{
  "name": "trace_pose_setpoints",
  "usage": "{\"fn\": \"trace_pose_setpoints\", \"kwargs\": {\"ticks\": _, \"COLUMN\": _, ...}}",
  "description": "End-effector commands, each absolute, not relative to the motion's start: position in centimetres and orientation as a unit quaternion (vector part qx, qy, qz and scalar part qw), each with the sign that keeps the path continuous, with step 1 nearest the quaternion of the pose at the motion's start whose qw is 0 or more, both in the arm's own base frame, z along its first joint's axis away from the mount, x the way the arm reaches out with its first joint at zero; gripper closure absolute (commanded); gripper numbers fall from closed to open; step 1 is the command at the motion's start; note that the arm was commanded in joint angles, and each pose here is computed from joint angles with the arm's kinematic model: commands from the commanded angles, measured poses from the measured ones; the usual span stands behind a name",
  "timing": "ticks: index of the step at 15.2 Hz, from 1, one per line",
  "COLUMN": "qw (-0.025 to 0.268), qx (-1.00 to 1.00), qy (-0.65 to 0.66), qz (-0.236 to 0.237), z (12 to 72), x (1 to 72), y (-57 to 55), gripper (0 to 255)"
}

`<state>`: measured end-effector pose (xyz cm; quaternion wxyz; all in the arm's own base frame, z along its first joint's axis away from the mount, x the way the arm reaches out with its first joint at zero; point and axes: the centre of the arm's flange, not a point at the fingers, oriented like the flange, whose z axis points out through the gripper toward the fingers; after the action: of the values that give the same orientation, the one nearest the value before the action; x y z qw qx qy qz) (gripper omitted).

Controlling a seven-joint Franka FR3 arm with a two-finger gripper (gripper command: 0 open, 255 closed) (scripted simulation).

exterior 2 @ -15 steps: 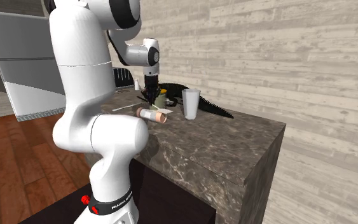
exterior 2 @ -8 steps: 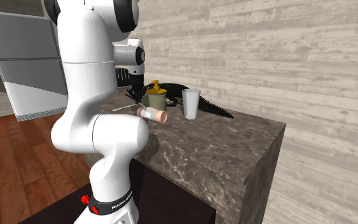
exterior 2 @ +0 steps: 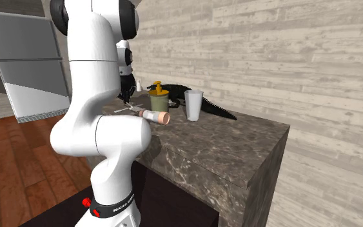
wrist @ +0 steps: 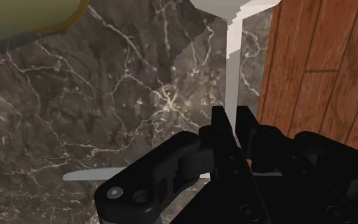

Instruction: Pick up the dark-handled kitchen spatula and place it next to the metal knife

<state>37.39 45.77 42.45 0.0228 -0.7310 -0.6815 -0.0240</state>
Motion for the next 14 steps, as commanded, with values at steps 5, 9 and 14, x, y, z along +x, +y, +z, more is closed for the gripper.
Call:
{"fn": "trace_pose_setpoints", "kwargs": {"ticks": 5, "qw": 0.023, "qx": -0.731, "qy": -0.681, "qz": -0.024, "z": 39.8, "x": 36.9, "y": 46.6, "gripper": 255}}
{"fn": "trace_pose_setpoints", "kwargs": {"ticks": 9, "qw": 0.023, "qx": -0.731, "qy": -0.681, "qz": -0.024, "z": 37.7, "x": 36.9, "y": 46.6, "gripper": 255}}
{"fn": "trace_pose_setpoints", "kwargs": {"ticks": 14, "qw": 0.023, "qx": -0.731, "qy": -0.681, "qz": -0.024, "z": 35.0, "x": 36.9, "y": 46.6, "gripper": 255}}
